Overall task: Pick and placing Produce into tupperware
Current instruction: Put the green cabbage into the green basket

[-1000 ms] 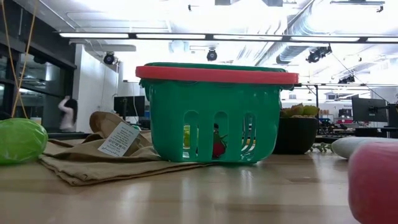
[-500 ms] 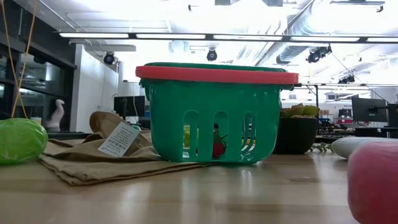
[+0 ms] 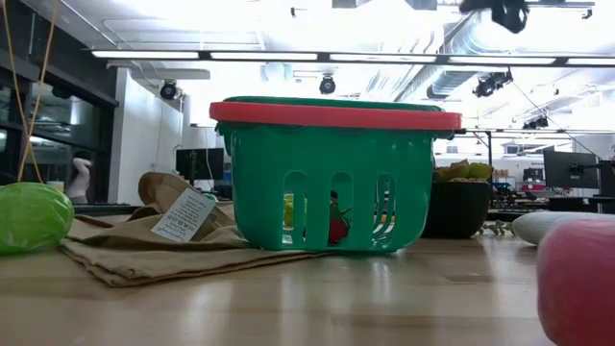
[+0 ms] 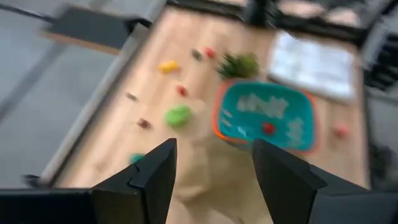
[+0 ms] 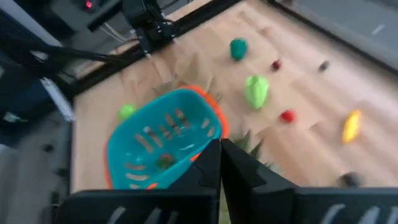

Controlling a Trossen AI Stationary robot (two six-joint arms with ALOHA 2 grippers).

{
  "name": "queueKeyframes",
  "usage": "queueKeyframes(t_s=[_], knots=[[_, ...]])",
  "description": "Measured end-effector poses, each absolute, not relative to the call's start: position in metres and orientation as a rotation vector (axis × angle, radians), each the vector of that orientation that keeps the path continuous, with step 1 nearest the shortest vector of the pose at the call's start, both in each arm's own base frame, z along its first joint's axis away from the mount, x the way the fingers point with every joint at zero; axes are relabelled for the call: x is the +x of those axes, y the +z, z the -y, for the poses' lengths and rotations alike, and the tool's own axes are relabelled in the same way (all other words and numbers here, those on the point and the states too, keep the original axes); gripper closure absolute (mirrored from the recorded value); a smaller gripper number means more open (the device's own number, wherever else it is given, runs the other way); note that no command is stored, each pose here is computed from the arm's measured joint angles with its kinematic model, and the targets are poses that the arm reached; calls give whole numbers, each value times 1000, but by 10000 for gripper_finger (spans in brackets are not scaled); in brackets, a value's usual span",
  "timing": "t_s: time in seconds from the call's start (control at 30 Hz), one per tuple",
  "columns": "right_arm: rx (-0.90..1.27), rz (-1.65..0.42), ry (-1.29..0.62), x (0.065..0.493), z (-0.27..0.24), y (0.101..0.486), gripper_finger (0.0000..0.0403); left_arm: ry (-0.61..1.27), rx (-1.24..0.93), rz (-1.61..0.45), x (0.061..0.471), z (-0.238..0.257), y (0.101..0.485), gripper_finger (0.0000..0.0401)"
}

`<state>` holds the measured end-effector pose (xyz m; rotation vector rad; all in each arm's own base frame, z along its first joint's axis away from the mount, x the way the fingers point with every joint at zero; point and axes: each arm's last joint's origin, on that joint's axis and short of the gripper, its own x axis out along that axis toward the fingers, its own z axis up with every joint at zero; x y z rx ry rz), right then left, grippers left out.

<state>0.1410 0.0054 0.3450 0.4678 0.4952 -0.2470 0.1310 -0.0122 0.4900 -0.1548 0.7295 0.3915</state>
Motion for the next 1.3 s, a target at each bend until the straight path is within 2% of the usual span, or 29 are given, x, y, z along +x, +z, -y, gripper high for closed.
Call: queueKeyframes(t_s=[0.17,0.3,0.6,0.8,1.0,1.17,1.3], knots=[[634,-474,-152,140,-9,302,401,285,-219,-869,156,21,471,201],[687,-459,-94,145,-11,284,397,212,-282,-1019,167,27,445,201],[665,-478,-107,148,-11,280,351,191,-374,-1380,185,36,362,201],[656,-478,-112,148,-11,279,321,73,-483,-1465,197,43,309,199],[654,-488,-115,147,-11,278,313,27,-587,-1443,206,47,277,154],[649,-507,-122,146,-10,277,313,40,-602,-1445,206,47,273,96],[648,-518,-126,146,-10,276,313,39,-588,-1386,211,47,274,69]])
